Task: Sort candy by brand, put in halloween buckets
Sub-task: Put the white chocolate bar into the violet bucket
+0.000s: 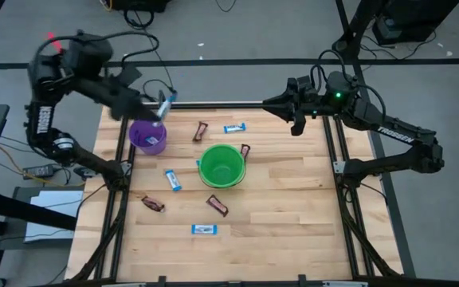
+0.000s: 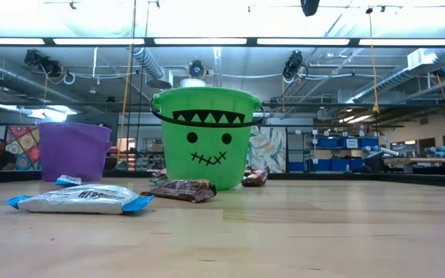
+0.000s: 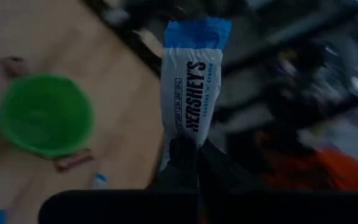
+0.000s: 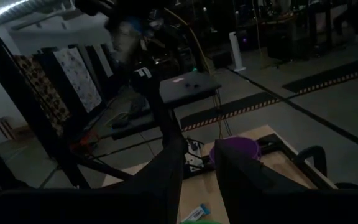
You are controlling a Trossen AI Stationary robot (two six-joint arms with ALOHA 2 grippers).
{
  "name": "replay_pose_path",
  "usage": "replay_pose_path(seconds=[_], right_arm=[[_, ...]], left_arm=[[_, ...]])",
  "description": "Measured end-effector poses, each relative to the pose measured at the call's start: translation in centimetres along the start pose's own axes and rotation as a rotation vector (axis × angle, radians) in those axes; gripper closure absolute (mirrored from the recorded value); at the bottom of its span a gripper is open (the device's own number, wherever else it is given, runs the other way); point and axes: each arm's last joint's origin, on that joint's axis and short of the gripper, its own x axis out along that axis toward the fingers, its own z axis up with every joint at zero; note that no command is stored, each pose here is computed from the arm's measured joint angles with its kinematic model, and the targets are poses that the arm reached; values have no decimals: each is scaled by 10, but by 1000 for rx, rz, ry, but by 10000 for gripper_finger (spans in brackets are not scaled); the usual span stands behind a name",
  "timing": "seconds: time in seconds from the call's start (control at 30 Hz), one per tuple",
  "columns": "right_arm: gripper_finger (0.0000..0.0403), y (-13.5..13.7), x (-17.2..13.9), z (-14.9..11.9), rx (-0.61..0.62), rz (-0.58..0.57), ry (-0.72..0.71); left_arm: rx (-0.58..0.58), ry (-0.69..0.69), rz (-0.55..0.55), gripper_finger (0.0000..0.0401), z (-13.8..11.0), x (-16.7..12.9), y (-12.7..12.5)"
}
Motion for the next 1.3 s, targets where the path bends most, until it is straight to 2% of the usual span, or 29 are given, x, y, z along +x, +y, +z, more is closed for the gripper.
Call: replay_pose_path(seconds=[0.1, 0.4, 0.5, 0.57, 0.7, 0.83, 1.0, 1.1, 1.2, 1.3], right_arm=[[297, 0, 0, 0, 0, 0, 0], [297, 0, 0, 0, 3, -1, 0], [297, 0, 0, 0, 3, -2, 0], [297, 0, 0, 0, 3, -6, -1], [297, -1, 0, 0, 4, -19, -5], [297, -1, 0, 0, 9, -19, -5], [297, -1, 0, 0, 23, -19, -5], [297, -1, 0, 0, 37, -18, -5], [297, 0, 0, 0, 38, -15, -3], [297, 1, 1, 0, 38, -17, -4]], left_arm=[[-6, 13, -43, 400, -6, -6, -4], [-1, -17, -36, 400, -16, -17, -9], [43, -91, 116, 400, -16, -18, -4], [84, -180, 260, 400, -14, -19, 0], [80, -317, 587, 400, -11, -18, 15], [30, -305, 825, 400, -9, -2, 42], [-86, -117, 1021, 401, -22, 36, 94], [-169, -15, 1120, 401, -38, 54, 127], [-235, 52, 1175, 401, -60, 62, 149], [-265, 42, 1178, 401, -76, 69, 166]])
